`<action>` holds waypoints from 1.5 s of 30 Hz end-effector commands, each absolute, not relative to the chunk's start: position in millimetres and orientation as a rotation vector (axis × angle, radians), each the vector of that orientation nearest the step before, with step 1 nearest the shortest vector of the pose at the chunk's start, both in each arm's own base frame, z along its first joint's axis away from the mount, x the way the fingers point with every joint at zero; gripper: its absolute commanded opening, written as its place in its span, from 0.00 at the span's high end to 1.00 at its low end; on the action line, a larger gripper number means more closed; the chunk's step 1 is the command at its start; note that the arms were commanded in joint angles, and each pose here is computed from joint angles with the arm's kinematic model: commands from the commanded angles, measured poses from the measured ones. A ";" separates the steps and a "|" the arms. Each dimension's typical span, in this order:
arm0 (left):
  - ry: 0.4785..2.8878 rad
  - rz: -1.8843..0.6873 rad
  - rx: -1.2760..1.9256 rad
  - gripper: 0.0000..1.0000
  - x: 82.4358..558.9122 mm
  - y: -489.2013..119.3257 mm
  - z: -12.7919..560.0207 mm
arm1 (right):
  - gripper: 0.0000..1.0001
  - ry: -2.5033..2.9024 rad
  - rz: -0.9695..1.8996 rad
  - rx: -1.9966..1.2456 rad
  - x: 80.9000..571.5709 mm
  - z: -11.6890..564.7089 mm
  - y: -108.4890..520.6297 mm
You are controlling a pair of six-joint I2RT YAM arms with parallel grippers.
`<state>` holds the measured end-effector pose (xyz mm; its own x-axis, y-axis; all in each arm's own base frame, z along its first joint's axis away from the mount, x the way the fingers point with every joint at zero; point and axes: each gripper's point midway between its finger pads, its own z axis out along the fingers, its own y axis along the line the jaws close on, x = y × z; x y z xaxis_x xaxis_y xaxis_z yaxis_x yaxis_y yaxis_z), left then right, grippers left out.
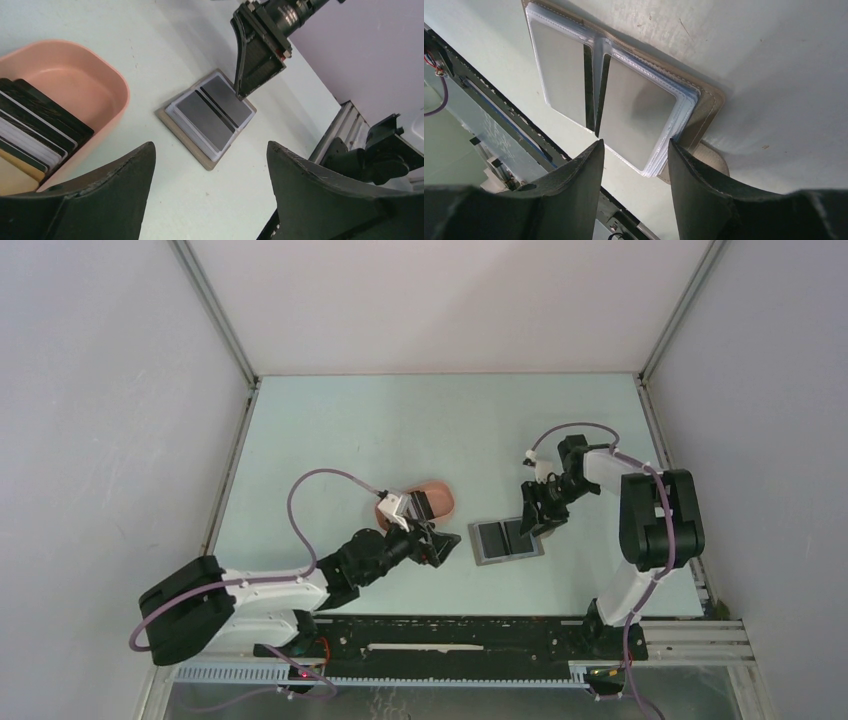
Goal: Put the credit cards into the card holder
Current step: Turn over the card holder at the center of the board.
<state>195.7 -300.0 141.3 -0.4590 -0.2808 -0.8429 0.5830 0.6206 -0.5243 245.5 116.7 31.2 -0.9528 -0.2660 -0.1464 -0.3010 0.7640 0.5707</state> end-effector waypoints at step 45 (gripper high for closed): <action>1.835 -1.197 0.309 0.24 187.5 -344.8 125.5 | 0.59 2.708 1.380 -0.463 247.8 77.3 157.0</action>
